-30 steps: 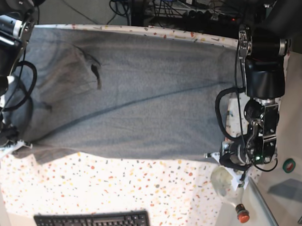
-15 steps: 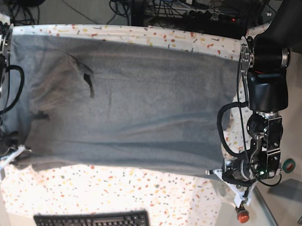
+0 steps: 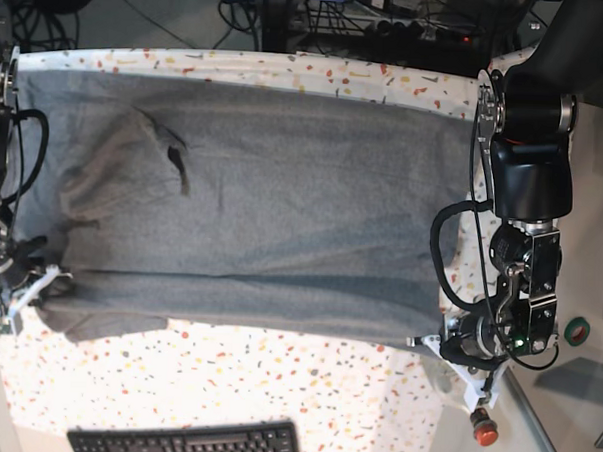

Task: Layout the t-shirt on the table in an organized manner, then fold the t-shirt properly
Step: 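Lift the shirt edge with both grippers and fold it over the body, then lay the folded edge down along the shirt's middle with both grippers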

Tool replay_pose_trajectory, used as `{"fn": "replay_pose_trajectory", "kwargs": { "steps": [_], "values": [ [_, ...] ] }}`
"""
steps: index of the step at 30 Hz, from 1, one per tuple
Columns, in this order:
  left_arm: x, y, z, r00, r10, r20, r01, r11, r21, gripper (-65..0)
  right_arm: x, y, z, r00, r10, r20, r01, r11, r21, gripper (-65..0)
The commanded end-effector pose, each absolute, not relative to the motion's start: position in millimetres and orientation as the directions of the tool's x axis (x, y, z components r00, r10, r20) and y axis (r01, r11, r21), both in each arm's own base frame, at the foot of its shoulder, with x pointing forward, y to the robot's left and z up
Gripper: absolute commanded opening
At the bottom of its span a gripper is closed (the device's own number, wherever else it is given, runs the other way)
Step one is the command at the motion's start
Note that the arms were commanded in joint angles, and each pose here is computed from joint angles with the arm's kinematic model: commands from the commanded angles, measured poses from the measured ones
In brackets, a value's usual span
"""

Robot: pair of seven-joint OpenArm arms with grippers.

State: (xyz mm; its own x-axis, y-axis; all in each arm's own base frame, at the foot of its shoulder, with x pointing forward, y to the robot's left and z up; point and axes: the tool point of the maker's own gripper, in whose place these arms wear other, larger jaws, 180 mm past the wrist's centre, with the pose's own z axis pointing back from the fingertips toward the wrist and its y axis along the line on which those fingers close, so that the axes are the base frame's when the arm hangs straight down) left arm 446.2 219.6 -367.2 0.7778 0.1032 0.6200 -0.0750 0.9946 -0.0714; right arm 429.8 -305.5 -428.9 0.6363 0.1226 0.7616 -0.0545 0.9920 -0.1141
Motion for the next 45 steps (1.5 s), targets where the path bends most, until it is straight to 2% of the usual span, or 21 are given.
{"fn": "replay_pose_trajectory", "kwargs": {
  "steps": [1,12,16,21,29,33,38,45],
  "values": [
    [462,224,-343,0.730,0.102,0.676,-0.074,0.995,-0.070,-65.0,448,-317,-401,0.577,0.128,0.807,-0.035,0.991,-0.131,-65.0],
    [482,214,-316,0.687,0.103,0.719,-0.057,0.994,-0.088,-65.0,449,-302,-387,0.523,0.170,0.835,-0.077,0.985,-0.153,-65.0],
    [487,209,-294,0.641,0.082,0.763,-0.036,0.996,-0.077,-65.0,447,-304,-388,0.526,0.168,0.834,-0.073,0.986,-0.152,-65.0],
    [487,210,-289,0.630,0.082,0.772,-0.036,0.996,-0.076,-65.0,442,-305,-393,0.535,0.169,0.828,-0.074,0.985,-0.153,-65.0],
    [448,213,-344,0.717,0.080,0.692,-0.048,0.997,-0.066,-65.0,422,-309,-413,0.574,0.160,0.803,-0.069,0.987,-0.147,-65.0],
    [427,221,-352,0.722,0.060,0.689,-0.047,0.998,-0.037,-65.0,412,-322,-416,0.579,0.115,0.807,-0.018,0.992,-0.129,-65.0],
    [395,239,-356,0.699,0.202,0.686,-0.112,0.978,-0.174,-65.0,405,-322,-420,0.591,0.121,0.798,-0.023,0.991,-0.132,-65.0],
    [366,251,-368,0.715,0.294,0.634,-0.133,0.948,-0.290,-65.0,397,-309,-408,0.617,0.180,0.766,-0.074,0.982,-0.171,-65.0]
  ]
}}
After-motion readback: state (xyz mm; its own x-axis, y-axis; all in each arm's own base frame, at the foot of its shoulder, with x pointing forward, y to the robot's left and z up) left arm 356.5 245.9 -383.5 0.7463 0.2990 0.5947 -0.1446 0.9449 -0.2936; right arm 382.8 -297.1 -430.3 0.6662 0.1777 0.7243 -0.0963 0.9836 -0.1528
